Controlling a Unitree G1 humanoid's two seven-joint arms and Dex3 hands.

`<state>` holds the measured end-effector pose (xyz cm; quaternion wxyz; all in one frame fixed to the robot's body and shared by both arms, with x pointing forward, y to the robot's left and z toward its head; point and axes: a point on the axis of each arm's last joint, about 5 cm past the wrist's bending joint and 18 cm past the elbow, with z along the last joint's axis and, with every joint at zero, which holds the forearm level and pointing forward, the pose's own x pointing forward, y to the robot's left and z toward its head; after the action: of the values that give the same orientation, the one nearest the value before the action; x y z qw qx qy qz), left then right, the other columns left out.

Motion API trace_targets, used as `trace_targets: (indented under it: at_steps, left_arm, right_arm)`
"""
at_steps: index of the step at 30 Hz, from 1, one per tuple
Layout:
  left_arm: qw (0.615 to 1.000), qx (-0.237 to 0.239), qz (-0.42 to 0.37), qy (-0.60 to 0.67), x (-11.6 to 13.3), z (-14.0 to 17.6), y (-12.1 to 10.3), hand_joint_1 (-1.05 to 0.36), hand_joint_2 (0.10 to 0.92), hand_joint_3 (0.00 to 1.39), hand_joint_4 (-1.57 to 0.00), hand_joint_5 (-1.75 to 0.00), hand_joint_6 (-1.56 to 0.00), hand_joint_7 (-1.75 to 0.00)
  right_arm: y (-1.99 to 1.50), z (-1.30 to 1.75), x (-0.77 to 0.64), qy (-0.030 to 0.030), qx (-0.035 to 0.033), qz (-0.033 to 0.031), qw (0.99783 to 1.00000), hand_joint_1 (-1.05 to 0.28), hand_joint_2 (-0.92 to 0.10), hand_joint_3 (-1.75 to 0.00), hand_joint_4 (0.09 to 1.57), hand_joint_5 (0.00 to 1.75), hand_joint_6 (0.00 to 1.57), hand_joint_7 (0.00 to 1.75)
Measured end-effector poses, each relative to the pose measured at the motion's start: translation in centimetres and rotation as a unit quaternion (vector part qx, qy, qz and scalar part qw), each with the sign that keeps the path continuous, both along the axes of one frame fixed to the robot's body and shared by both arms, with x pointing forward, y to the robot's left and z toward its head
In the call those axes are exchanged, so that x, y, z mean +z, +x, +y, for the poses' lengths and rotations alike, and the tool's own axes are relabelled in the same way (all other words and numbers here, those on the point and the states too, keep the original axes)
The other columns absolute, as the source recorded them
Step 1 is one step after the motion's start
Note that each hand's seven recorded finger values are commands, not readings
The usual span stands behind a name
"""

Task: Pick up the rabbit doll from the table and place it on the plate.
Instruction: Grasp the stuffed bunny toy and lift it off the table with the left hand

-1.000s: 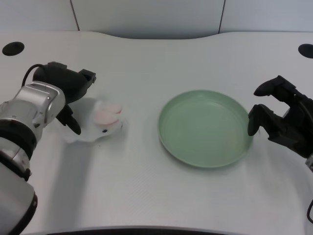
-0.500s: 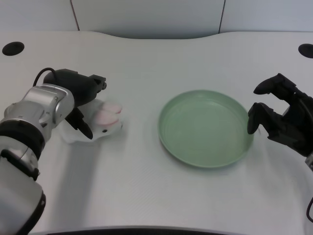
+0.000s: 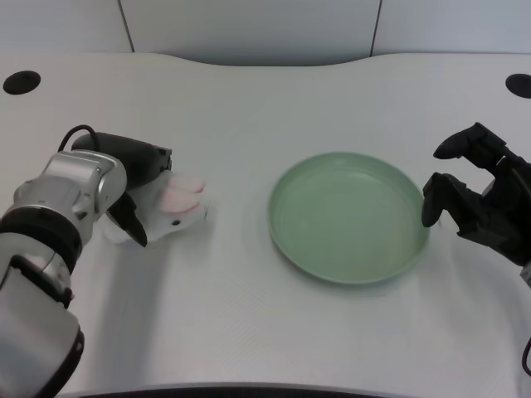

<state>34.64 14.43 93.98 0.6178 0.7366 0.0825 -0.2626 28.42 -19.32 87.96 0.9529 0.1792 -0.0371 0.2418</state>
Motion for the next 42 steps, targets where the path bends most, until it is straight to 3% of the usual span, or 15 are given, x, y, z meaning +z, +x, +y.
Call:
trace_targets:
  at_steps: [3, 5, 12, 18, 19, 20, 21, 23, 28, 29, 31, 33, 37, 39, 42]
  left_arm:
    - [1.000, -0.008, 0.005, 0.017, -0.5, 0.0, -0.2, -0.81, 0.754, 0.01, -0.15, -0.30, -0.27, -0.20]
    - [1.000, -0.015, 0.006, 0.022, -0.6, 0.1, -0.3, -0.84, 0.770, 0.01, -0.15, -0.28, -0.28, -0.17]
    - [0.999, -0.027, 0.005, 0.029, -0.7, 0.2, -0.4, -0.86, 0.845, 0.02, -0.15, -0.23, -0.26, -0.12]
    - [0.999, -0.031, 0.006, 0.039, -0.8, 0.2, -0.4, -0.85, 0.852, 0.01, -0.16, -0.20, -0.26, -0.10]
    - [0.999, -0.032, 0.003, 0.039, -0.8, 0.2, -0.4, -0.78, 0.802, 0.00, -0.28, -0.27, -0.43, -0.19]
    - [0.999, -0.035, -0.006, 0.037, -0.9, 0.2, -0.4, -0.76, 0.782, 0.00, -0.34, -0.32, -0.51, -0.26]
    - [0.998, -0.039, -0.018, 0.039, -0.9, 0.2, -0.5, -0.76, 0.777, 0.00, -0.35, -0.40, -0.51, -0.43]
    - [0.997, -0.051, -0.045, 0.048, -1.1, 0.2, -0.6, -0.79, 0.876, 0.04, -0.37, -0.58, -0.42, -0.78]
    - [0.990, -0.076, -0.101, 0.055, -2.7, 1.1, -1.4, -0.75, 0.920, 0.10, -0.48, -0.82, -0.44, -0.90]
    - [0.988, -0.085, -0.117, 0.051, -2.9, 1.4, -1.5, -0.68, 0.920, 0.07, -0.45, -1.21, -0.44, -1.14]
    - [0.981, -0.105, -0.160, 0.040, -3.4, 2.5, -2.0, -0.59, 0.900, 0.04, -0.41, -1.52, -0.41, -1.32]
    - [0.974, -0.113, -0.193, 0.032, -3.8, 3.7, -2.4, -0.50, 0.867, 0.01, -0.49, -1.63, -0.52, -1.26]
    - [0.968, -0.109, -0.225, 0.031, -3.9, 5.3, -2.7, -0.48, 0.855, 0.00, -0.58, -1.74, -0.62, -1.22]
    - [0.968, -0.108, -0.226, 0.036, -3.8, 5.7, -2.7, -0.50, 0.816, 0.00, -0.79, -1.75, -0.73, -1.06]
    - [0.966, -0.112, -0.228, 0.043, -3.8, 5.7, -2.7, -0.52, 0.793, 0.00, -0.94, -1.75, -0.81, -0.94]
  right_arm:
    - [-0.22, -0.08, -0.27, 0.0004, -0.0015, 0.0048, 0.99999, -0.36, -0.49, -0.91, 0.79, 1.75, 0.53, 1.65]
    - [-0.30, -0.11, -0.35, 0.0011, -0.0020, 0.0070, 0.99997, -0.37, -0.49, -0.92, 0.78, 1.75, 0.53, 1.65]
    - [-0.27, -0.14, -0.10, 0.0001, -0.0011, 0.0006, 1.00000, -0.38, -0.49, -0.91, 0.77, 1.75, 0.53, 1.65]
    - [-0.26, -0.14, -0.05, -0.0002, -0.0011, -0.0009, 1.00000, -0.38, -0.49, -0.91, 0.76, 1.75, 0.54, 1.66]
    - [-0.26, -0.14, -0.05, -0.0002, -0.0011, -0.0009, 1.00000, -0.40, -0.49, -0.91, 0.77, 1.75, 0.54, 1.65]
    - [-0.26, -0.15, -0.04, -0.0002, -0.0010, -0.0011, 1.00000, -0.39, -0.49, -0.91, 0.77, 1.75, 0.54, 1.65]
    - [-0.27, -0.16, -0.03, 0.0004, -0.0006, -0.0009, 1.00000, -0.38, -0.49, -0.91, 0.76, 1.75, 0.53, 1.65]
    - [-0.28, -0.15, -0.01, 0.0030, 0.0014, 0.0027, 0.99999, -0.38, -0.49, -0.91, 0.76, 1.75, 0.52, 1.66]
    - [-0.30, -0.17, -0.04, 0.0046, 0.0045, 0.0030, 0.99997, -0.37, -0.51, -0.90, 0.75, 1.75, 0.51, 1.66]
    - [-0.29, -0.16, -0.04, 0.0051, 0.0054, 0.0033, 0.99997, -0.37, -0.50, -0.90, 0.75, 1.75, 0.51, 1.66]
    - [-0.30, -0.16, -0.06, 0.0053, 0.0046, 0.0043, 0.99997, -0.38, -0.50, -0.90, 0.76, 1.75, 0.52, 1.66]
    - [-0.31, -0.18, -0.07, 0.0055, 0.0039, 0.0046, 0.99997, -0.37, -0.50, -0.90, 0.77, 1.75, 0.52, 1.67]
    - [-0.31, -0.18, -0.09, 0.0097, 0.0036, 0.0058, 0.99993, -0.35, -0.50, -0.92, 0.77, 1.75, 0.50, 1.67]
    - [-0.32, -0.18, -0.13, 0.0105, 0.0046, 0.0064, 0.99991, -0.35, -0.49, -0.92, 0.78, 1.75, 0.50, 1.67]
    - [-0.33, -0.15, -0.16, 0.0103, 0.0040, 0.0068, 0.99992, -0.37, -0.48, -0.93, 0.78, 1.75, 0.51, 1.67]
